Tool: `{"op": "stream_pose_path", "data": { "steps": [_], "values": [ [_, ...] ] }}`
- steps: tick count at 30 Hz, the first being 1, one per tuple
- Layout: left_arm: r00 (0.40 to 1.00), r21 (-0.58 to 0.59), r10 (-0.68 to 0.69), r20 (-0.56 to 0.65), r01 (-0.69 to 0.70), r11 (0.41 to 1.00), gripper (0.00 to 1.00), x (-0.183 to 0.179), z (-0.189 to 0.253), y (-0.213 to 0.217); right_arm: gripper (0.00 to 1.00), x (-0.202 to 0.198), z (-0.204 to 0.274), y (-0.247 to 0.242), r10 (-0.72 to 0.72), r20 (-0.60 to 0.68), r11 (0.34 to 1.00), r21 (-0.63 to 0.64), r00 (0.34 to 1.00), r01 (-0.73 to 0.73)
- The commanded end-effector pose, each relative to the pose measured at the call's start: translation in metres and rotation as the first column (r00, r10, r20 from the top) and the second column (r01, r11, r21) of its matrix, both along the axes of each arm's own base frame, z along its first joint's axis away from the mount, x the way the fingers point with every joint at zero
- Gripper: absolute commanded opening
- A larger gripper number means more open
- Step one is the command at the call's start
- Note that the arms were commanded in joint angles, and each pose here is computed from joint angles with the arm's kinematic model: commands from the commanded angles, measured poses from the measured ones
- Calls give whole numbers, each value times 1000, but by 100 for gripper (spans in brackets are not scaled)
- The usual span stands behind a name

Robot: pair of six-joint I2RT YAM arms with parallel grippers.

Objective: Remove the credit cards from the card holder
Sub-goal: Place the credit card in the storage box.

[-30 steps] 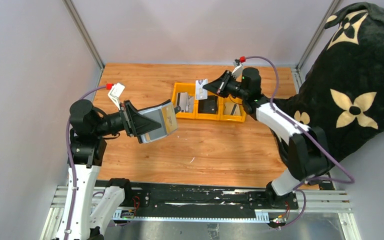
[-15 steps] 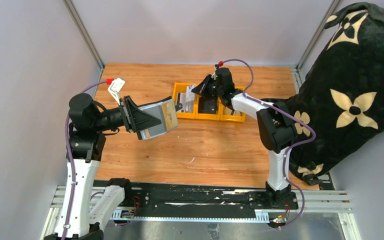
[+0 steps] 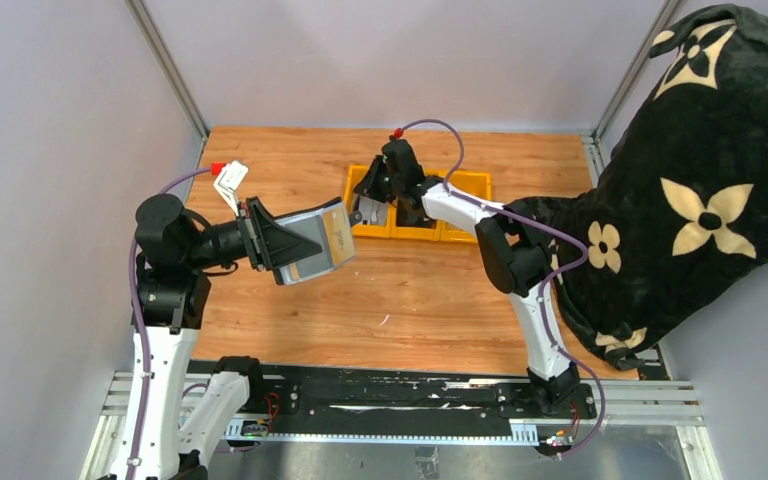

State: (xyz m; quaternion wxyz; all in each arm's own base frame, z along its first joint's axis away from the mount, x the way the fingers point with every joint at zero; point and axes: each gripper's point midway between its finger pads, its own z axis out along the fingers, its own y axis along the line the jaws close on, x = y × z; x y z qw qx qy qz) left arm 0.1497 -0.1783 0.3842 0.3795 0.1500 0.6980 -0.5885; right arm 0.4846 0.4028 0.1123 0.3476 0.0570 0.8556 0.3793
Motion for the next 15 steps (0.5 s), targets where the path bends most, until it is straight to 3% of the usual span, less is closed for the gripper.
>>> {"op": "stream_pose_path", "data": {
  "steps": [1, 5, 9, 15],
  "values": [
    [998, -4, -31, 49, 31, 999, 6, -14, 10, -1, 24, 3, -6, -2, -28, -4, 998, -62, 1000, 27],
    [996, -6, -61, 68, 62, 998, 6, -22, 18, -2, 32, -1, 2, 1, -6, -33, 995, -104, 999, 3],
    [995, 6, -74, 69, 73, 997, 6, -26, 15, -2, 44, -4, 31, -15, -40, 58, 988, -148, 997, 49],
    [995, 3, -51, 88, 51, 999, 6, -24, 16, -1, 48, -16, 96, -45, -62, 193, 978, -186, 979, 98]
  ]
}}
